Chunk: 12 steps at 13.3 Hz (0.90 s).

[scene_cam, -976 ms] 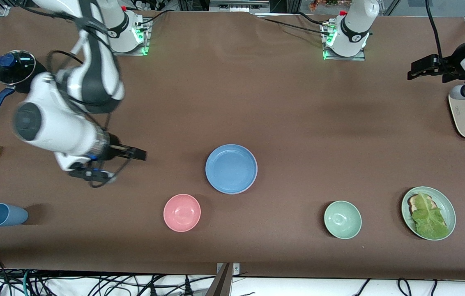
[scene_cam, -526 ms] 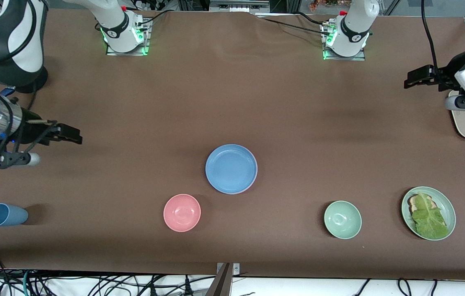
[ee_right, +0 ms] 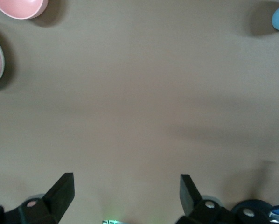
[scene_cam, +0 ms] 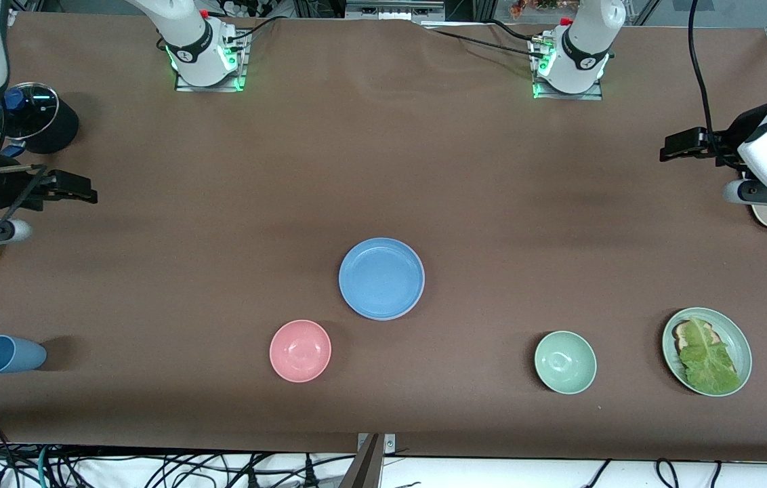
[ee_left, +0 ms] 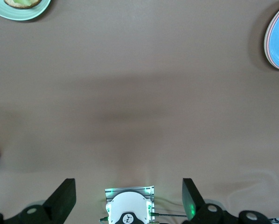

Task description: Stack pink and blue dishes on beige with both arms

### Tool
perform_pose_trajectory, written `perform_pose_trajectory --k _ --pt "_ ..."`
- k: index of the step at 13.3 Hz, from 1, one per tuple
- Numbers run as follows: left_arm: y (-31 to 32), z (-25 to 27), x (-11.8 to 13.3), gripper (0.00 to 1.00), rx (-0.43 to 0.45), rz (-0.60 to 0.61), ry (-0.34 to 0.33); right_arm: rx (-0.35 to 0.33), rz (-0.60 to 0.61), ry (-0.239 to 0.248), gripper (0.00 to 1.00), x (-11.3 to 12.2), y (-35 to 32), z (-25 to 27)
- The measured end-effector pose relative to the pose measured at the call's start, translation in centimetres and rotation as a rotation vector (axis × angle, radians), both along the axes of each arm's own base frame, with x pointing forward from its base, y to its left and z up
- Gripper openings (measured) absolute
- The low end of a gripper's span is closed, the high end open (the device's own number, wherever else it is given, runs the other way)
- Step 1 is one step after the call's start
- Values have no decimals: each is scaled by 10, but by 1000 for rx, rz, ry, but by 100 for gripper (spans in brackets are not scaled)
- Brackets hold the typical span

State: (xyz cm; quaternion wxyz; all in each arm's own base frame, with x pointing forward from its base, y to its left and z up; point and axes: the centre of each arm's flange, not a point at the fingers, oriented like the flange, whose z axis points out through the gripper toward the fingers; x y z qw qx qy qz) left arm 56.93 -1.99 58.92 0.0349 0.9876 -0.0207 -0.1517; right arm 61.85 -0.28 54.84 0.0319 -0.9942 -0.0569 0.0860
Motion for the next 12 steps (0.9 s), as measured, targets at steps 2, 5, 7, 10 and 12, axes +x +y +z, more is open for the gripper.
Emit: perform_pose_trajectory --k 2,5,7,10,12 --pt "0 1 2 100 0 0 -11 -24 -42 -28 100 -13 -8 -2" --pt "-4 0 5 100 -1 -6 -27 -81 -31 -80 100 -37 18 15" --pt "-11 0 6 100 -1 -18 -29 -59 -57 -95 100 -52 15 26" --pt "-13 -1 7 100 -1 -22 -29 4 -128 -100 100 -57 -15 30" --pt "-13 -2 7 100 -1 -21 -28 3 -130 -100 100 -57 -16 29"
